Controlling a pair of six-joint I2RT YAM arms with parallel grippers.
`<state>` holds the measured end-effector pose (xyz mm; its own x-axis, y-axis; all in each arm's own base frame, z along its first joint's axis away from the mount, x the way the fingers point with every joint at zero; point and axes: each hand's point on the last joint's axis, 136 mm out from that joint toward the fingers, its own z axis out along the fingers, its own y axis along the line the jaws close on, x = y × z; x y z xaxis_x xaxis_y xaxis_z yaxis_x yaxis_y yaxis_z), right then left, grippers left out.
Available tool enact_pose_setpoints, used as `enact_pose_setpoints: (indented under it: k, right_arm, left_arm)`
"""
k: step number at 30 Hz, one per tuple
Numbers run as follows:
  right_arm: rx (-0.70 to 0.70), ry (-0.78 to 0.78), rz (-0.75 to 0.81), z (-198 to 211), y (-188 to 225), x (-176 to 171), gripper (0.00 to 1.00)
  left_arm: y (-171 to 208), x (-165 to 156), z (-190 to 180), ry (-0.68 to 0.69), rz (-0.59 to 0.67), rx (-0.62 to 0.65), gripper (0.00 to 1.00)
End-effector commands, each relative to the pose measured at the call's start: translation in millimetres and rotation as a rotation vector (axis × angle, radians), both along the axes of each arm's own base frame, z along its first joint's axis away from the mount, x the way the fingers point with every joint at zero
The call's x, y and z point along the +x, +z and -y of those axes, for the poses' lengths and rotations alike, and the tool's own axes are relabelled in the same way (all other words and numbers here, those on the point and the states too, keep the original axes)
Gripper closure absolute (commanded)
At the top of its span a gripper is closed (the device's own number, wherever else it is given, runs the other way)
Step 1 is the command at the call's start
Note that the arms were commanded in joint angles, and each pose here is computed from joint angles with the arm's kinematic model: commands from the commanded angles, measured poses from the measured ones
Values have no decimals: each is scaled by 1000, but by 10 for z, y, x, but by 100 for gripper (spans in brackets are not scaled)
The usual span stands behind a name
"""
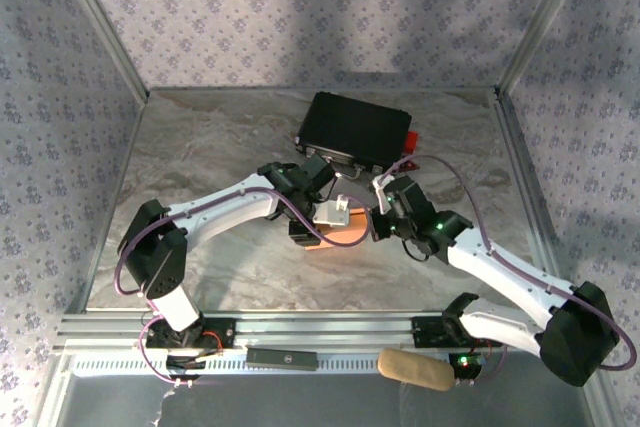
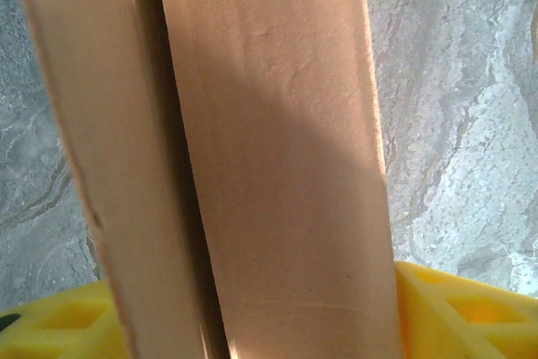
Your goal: Fold the paper box
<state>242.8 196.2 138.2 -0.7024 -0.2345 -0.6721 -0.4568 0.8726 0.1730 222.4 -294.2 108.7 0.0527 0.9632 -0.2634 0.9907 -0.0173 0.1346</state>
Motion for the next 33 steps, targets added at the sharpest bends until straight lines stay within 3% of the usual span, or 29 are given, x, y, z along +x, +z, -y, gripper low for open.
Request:
enact_pose_setpoints:
  k: [1,33]
  right_arm:
    - [-2,-35,4,-11,97,32,92]
    - [-74,-212,-31,-187,-17,51,96]
  left_arm:
    - [117,-18,60,2,-4,-47,35]
    - [61,43,101,41,6,-50,42]
